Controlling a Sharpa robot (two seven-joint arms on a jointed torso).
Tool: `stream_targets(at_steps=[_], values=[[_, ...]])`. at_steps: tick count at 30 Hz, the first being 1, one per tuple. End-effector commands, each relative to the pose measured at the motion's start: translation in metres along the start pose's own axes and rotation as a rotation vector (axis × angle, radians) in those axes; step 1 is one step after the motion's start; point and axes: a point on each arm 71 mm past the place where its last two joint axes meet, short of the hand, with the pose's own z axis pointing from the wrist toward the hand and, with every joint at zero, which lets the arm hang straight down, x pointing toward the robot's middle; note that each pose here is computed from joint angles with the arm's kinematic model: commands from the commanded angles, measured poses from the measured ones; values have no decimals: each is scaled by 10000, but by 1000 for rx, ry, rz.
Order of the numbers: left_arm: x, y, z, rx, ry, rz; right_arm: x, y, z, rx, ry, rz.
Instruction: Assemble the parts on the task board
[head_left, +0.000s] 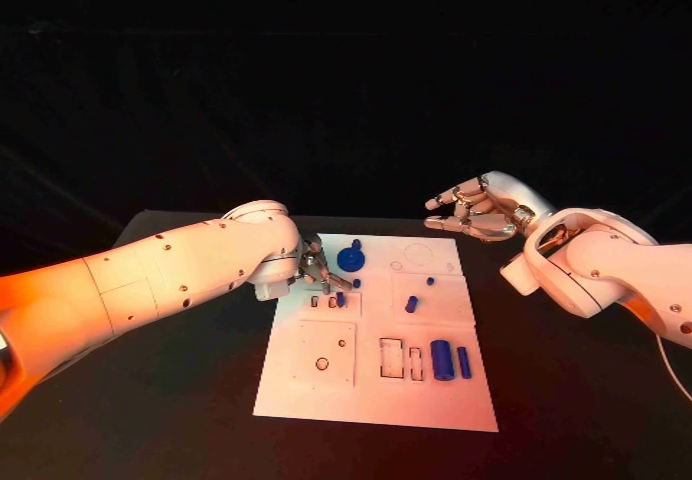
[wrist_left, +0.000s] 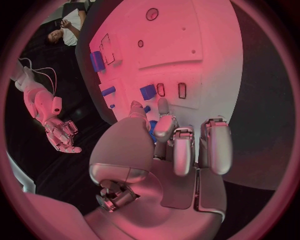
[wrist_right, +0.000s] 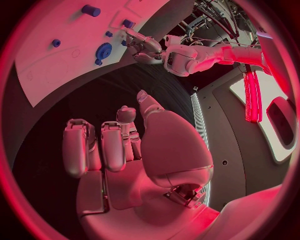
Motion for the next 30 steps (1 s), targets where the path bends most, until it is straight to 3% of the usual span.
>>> stream_targets(at_steps=[1, 30], values=[[23, -27, 10, -4, 29, 35, 22, 2, 9, 4, 20, -3], [95, -139, 24, 23, 87, 64, 48, 2, 36, 8, 35, -5]])
